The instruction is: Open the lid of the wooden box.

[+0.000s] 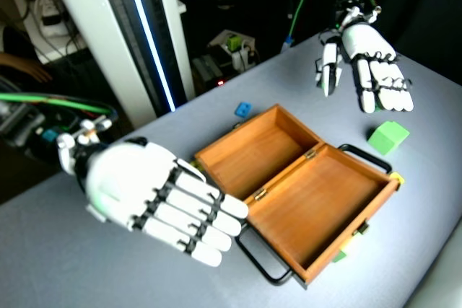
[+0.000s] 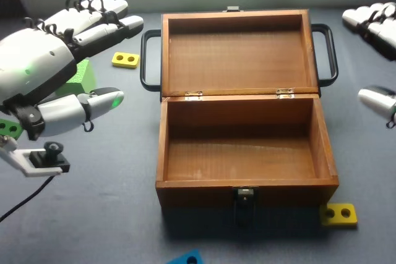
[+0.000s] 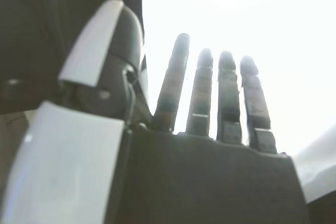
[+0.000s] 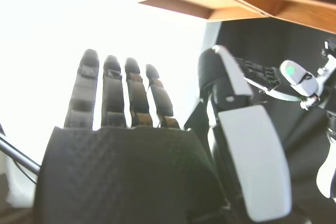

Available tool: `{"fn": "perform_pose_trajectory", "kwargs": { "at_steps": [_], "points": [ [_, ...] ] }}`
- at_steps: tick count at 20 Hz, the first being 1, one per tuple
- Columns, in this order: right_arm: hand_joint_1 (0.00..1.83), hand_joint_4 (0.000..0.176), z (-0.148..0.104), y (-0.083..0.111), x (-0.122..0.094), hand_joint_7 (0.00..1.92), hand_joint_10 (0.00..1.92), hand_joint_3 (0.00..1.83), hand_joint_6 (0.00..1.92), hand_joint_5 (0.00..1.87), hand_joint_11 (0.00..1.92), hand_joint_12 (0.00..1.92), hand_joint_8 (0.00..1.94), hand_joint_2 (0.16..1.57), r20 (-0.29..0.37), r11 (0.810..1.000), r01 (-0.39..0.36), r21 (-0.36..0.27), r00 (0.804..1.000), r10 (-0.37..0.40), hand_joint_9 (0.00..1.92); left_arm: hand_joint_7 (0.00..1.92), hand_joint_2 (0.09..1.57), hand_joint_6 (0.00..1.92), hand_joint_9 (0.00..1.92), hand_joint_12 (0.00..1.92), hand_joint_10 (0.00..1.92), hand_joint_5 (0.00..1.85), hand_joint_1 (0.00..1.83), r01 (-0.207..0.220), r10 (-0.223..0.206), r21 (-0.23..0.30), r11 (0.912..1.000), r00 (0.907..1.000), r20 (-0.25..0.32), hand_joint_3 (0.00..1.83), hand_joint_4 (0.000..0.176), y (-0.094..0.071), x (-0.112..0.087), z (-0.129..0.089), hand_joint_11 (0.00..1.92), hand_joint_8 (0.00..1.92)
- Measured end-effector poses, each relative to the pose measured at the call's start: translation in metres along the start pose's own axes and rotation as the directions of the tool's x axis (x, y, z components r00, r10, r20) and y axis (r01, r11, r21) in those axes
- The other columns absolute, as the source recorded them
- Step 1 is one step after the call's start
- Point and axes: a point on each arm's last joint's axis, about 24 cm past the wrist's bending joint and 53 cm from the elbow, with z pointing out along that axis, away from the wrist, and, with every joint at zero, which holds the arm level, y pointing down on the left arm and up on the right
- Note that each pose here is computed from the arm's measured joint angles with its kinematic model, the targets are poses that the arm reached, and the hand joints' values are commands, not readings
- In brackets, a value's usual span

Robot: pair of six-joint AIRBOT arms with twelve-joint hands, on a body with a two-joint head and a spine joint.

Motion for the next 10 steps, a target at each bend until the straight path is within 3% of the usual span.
{"fn": "perform_pose_trajectory", "kwargs": {
  "at_steps": [1, 2, 3, 4, 5, 6, 7, 8, 9, 10],
  "points": [
    [0.41, 0.000, -0.002, 0.005, -0.007, 0.00, 0.00, 0.00, 0.00, 0.00, 0.00, 0.55, 0.00, 1.43, 0.021, 1.000, 0.004, -0.016, 1.000, -0.004, 0.00, 0.00, 1.41, 0.00, 0.00, 0.00, 0.00, 0.05, 0.33, -0.005, 0.005, 0.010, 0.9999, 0.9999, 0.009, 0.01, 0.005, -0.003, -0.003, -0.002, 0.00, 0.00],
    [0.30, 0.000, -0.006, 0.008, -0.013, 0.00, 0.00, 0.00, 0.00, 0.00, 0.00, 0.43, 0.00, 1.42, 0.041, 1.000, 0.009, -0.024, 0.999, -0.008, 0.00, 0.00, 1.42, 0.00, 0.00, 0.00, 0.00, 0.01, 0.36, 0.004, -0.004, 0.015, 0.9999, 0.9997, 0.026, 0.01, 0.000, -0.005, -0.006, -0.005, 0.00, 0.00],
    [0.30, 0.000, -0.010, 0.009, -0.015, 0.00, 0.00, 0.00, 0.00, 0.00, 0.00, 0.43, 0.00, 1.42, 0.045, 1.000, 0.014, -0.027, 0.999, -0.013, 0.00, 0.00, 1.42, 0.00, 0.00, 0.00, 0.00, 0.01, 0.36, 0.004, -0.004, 0.020, 0.9998, 0.9995, 0.030, 0.01, 0.000, -0.005, -0.006, -0.007, 0.00, 0.00],
    [0.24, 0.000, -0.015, 0.011, -0.016, 0.00, 0.00, 0.00, 0.00, 0.00, 0.00, 0.24, 0.00, 1.43, 0.051, 0.999, 0.013, -0.032, 0.999, -0.012, 0.00, 0.00, 1.41, 0.00, 0.00, 0.02, 0.00, 0.00, 0.35, 0.009, -0.010, 0.031, 0.9995, 0.9992, 0.038, 0.00, 0.000, -0.010, -0.007, -0.010, 0.03, 0.00],
    [0.24, 0.000, -0.018, 0.012, -0.016, 0.00, 0.00, 0.00, 0.00, 0.00, 0.00, 0.24, 0.00, 1.43, 0.048, 0.999, 0.020, -0.031, 0.999, -0.018, 0.00, 0.00, 1.41, 0.00, 0.00, 0.02, 0.00, 0.00, 0.35, 0.008, -0.010, 0.041, 0.9991, 0.9990, 0.044, 0.00, 0.000, -0.012, -0.008, -0.011, 0.03, 0.00],
    [0.18, 0.000, -0.022, 0.014, -0.020, 0.00, 0.00, 0.00, 0.00, 0.00, 0.00, 0.11, 0.00, 1.41, 0.057, 0.999, 0.026, -0.039, 0.998, -0.024, 0.00, 0.00, 1.41, 0.00, 0.00, 0.00, 0.00, 0.00, 0.27, 0.013, -0.016, 0.048, 0.9987, 0.9986, 0.051, 0.00, 0.000, -0.014, -0.008, -0.013, 0.01, 0.00],
    [0.18, 0.000, -0.025, 0.016, -0.023, 0.00, 0.00, 0.00, 0.00, 0.00, 0.00, 0.23, 0.00, 1.40, 0.067, 0.999, 0.031, -0.044, 0.997, -0.028, 0.00, 0.00, 1.41, 0.00, 0.00, 0.00, 0.00, 0.00, 0.24, 0.014, -0.017, 0.052, 0.9985, 0.9982, 0.057, 0.00, 0.000, -0.015, -0.009, -0.014, 0.00, 0.00],
    [0.19, 0.000, -0.029, 0.018, -0.028, 0.00, 0.00, 0.00, 0.00, 0.00, 0.00, 0.07, 0.00, 1.38, 0.080, 0.998, 0.041, -0.051, 0.996, -0.037, 0.00, 0.00, 1.41, 0.00, 0.00, 0.00, 0.00, 0.00, 0.25, 0.021, -0.025, 0.055, 0.9983, 0.9973, 0.069, 0.00, 0.035, -0.015, -0.011, -0.016, 0.00, 0.00],
    [0.16, 0.000, -0.033, 0.020, -0.034, 0.00, 0.00, 0.00, 0.00, 0.00, 0.00, 0.00, 0.00, 1.39, 0.098, 0.997, 0.048, -0.057, 0.994, -0.042, 0.00, 0.00, 1.41, 0.00, 0.00, 0.00, 0.00, 0.00, 0.19, 0.022, -0.027, 0.058, 0.9981, 0.9963, 0.082, 0.00, 0.093, -0.015, -0.013, -0.019, 0.00, 0.00],
    [0.16, 0.000, -0.035, 0.021, -0.036, 0.00, 0.00, 0.00, 0.00, 0.00, 0.00, 0.00, 0.00, 1.39, 0.107, 0.997, 0.049, -0.058, 0.993, -0.042, 0.00, 0.00, 1.41, 0.00, 0.00, 0.00, 0.00, 0.00, 0.19, 0.029, -0.033, 0.055, 0.9981, 0.9955, 0.088, 0.00, 0.093, -0.016, -0.015, -0.020, 0.00, 0.00]
  ]
}}
